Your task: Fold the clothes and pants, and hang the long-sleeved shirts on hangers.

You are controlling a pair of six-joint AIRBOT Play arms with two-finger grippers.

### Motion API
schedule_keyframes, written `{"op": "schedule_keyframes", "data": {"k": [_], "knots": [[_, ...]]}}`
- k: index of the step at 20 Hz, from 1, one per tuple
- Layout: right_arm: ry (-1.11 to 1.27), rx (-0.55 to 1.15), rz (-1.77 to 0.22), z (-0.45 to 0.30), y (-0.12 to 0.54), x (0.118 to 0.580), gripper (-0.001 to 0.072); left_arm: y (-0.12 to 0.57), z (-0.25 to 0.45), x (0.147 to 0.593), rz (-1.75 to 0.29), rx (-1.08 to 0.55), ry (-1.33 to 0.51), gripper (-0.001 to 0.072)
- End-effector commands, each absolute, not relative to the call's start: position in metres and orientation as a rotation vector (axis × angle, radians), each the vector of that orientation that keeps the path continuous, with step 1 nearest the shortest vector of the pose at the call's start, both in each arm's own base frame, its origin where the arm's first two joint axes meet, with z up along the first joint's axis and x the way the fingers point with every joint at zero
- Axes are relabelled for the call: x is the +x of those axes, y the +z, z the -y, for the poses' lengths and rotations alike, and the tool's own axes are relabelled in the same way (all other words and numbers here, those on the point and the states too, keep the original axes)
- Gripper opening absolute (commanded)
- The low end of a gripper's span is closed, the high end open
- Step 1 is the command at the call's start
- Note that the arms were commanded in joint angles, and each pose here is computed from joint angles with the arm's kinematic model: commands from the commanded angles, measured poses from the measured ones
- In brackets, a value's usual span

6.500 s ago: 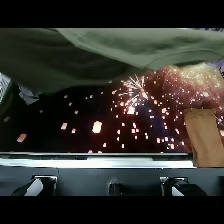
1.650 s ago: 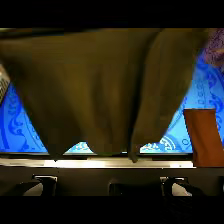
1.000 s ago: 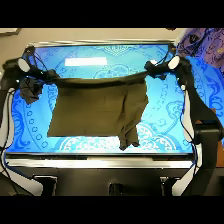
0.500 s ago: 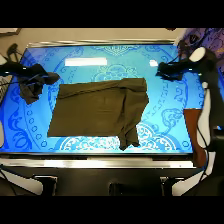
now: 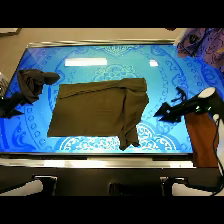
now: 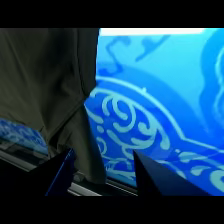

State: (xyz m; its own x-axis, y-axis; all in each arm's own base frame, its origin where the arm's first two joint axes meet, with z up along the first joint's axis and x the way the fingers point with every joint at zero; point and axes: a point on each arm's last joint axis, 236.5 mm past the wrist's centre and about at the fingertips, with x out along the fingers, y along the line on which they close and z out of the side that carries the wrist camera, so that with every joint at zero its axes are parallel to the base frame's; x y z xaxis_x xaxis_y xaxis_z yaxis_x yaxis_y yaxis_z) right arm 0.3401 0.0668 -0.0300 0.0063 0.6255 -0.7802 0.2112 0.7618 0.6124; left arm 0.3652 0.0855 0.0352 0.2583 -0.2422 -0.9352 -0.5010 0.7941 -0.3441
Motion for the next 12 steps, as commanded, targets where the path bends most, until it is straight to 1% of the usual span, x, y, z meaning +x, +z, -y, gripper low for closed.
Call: {"op": "schedule_keyframes", "data": {"k": [1, 4, 6, 7, 8, 9, 10, 11, 12], "knots": [[0.414, 0.783, -1.620, -0.119, -0.076, 0.282, 0.0456, -0.001, -0.073, 0.321, -1.436, -0.732, 0.219, 0.0709], [0.396, 0.707, -1.620, -0.148, -0.105, 0.269, 0.0455, -0.006, -0.071, 0.317, -1.452, -0.740, 0.220, 0.0709], [0.387, 0.663, -1.586, -0.162, -0.111, 0.275, 0.0452, -0.006, -0.071, 0.317, -1.452, -0.739, 0.220, 0.0709], [0.385, 0.662, -1.566, -0.169, -0.112, 0.279, 0.0431, -0.006, -0.071, 0.318, -1.452, -0.740, 0.220, 0.0709], [0.378, 0.667, -1.547, -0.173, -0.112, 0.283, 0.0367, -0.004, -0.067, 0.315, -1.465, -0.753, 0.206, 0.0704], [0.372, 0.674, -1.529, -0.175, -0.112, 0.287, 0.0276, -0.005, -0.066, 0.315, -1.468, -0.745, 0.196, 0.0654], [0.371, 0.692, -1.519, -0.177, -0.110, 0.290, 0.0054, -0.010, -0.063, 0.311, -1.479, -0.729, 0.169, 0.0659], [0.368, 0.702, -1.512, -0.177, -0.109, 0.292, 0.0026, -0.018, -0.062, 0.307, -1.487, -0.715, 0.137, 0.0660], [0.369, 0.708, -1.510, -0.178, -0.108, 0.293, 0.0025, -0.026, -0.061, 0.304, -1.477, -0.748, 0.115, 0.0660]]}}
